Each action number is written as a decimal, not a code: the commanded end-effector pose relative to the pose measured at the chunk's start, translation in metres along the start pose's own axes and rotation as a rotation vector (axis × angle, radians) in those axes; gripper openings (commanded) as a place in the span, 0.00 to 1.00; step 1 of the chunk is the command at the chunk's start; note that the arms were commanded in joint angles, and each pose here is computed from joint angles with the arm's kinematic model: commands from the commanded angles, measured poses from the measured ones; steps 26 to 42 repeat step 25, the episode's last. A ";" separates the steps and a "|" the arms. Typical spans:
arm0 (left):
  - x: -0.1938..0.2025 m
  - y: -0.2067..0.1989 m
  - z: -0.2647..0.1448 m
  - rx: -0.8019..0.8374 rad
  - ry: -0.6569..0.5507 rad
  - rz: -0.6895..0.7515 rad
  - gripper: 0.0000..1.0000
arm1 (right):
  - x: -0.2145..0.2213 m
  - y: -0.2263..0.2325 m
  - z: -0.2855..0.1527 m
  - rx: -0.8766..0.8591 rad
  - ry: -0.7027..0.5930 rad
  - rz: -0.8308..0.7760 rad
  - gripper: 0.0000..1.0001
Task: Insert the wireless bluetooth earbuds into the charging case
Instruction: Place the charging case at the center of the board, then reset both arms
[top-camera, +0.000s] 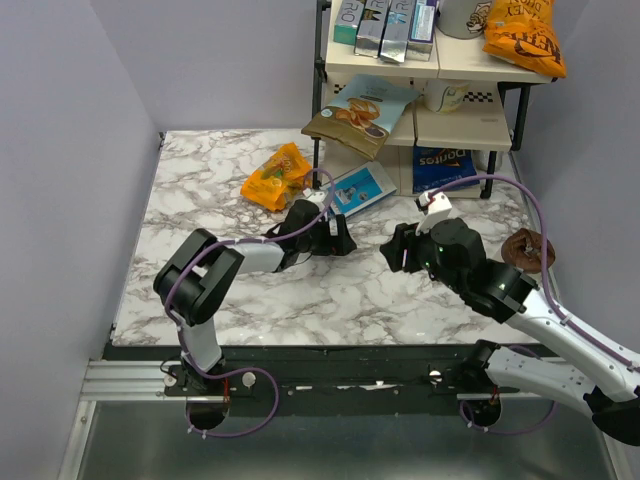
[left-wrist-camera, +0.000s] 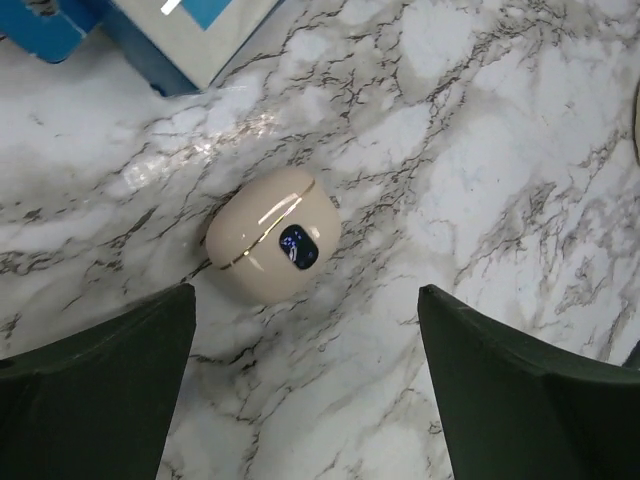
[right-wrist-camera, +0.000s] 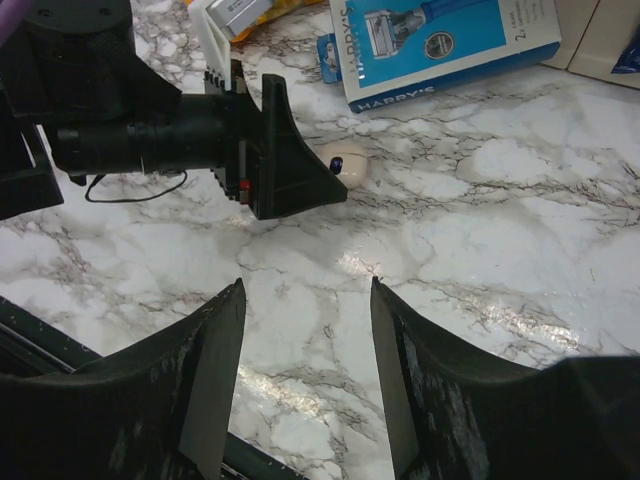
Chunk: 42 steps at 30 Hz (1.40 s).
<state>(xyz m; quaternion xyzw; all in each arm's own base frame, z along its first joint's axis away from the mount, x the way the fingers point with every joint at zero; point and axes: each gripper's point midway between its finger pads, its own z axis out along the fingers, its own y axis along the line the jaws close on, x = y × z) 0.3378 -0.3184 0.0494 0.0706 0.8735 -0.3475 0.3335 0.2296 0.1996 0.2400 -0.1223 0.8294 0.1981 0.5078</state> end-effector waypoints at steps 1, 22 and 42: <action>0.032 0.044 -0.023 -0.177 0.089 -0.015 0.99 | -0.007 -0.003 -0.002 0.014 -0.025 0.001 0.62; -0.064 0.035 -0.157 -0.470 -0.386 -0.262 0.99 | 0.004 -0.018 0.002 0.067 -0.076 0.017 0.62; -0.058 0.035 -0.160 -0.462 -0.366 -0.226 0.99 | 0.008 -0.022 0.004 0.085 -0.071 0.012 0.62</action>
